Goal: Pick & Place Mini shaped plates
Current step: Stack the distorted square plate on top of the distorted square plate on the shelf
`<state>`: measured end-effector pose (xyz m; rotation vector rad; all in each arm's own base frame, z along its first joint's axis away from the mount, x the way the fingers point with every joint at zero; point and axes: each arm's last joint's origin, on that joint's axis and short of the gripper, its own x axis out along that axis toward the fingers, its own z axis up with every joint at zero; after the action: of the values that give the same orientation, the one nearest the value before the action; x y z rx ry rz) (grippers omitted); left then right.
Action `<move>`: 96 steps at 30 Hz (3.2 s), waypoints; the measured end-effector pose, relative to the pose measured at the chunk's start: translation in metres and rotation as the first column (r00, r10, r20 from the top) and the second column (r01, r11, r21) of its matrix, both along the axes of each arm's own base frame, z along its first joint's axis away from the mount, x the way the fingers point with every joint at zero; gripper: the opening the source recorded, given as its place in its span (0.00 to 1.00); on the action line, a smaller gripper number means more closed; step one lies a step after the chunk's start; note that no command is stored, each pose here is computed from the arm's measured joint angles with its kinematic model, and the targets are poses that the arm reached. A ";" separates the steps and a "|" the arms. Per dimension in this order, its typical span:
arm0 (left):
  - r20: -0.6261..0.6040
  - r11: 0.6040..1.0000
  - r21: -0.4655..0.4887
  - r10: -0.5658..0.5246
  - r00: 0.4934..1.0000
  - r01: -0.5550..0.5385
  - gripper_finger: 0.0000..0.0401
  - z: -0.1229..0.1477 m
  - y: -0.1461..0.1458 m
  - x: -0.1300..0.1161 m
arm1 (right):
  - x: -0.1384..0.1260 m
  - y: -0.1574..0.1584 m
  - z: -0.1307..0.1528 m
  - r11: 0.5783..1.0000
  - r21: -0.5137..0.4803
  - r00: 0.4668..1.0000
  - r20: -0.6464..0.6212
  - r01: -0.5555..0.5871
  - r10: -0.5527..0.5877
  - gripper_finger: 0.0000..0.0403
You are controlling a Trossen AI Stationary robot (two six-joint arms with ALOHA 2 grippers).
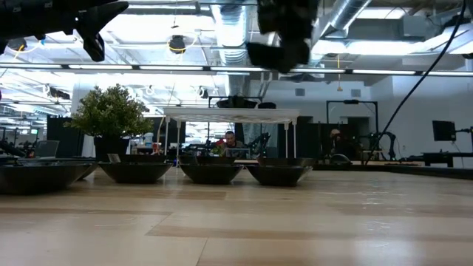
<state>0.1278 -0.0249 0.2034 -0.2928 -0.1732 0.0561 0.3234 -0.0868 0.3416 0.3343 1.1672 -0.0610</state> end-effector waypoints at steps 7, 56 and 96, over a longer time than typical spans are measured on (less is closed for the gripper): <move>0.000 1.000 0.000 0.000 1.000 0.000 0.17 0.000 0.000 0.000 | 0.006 -0.041 0.050 0.981 -0.129 0.940 0.327 0.144 -0.095 0.00; 0.006 1.000 -0.007 0.030 1.000 -0.030 0.17 0.001 0.001 0.000 | 0.038 -0.187 -0.002 0.958 -0.231 0.974 0.188 0.173 -0.130 0.01; 0.006 1.000 -0.007 0.030 1.000 -0.030 0.17 0.001 0.001 0.000 | 0.036 -0.145 0.014 0.991 -0.087 0.987 0.133 0.100 -0.088 0.14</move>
<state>0.1276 -0.0240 0.2041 -0.2969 -0.1835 0.0852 0.3597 -0.2320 0.3555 0.3057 1.0169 -0.1741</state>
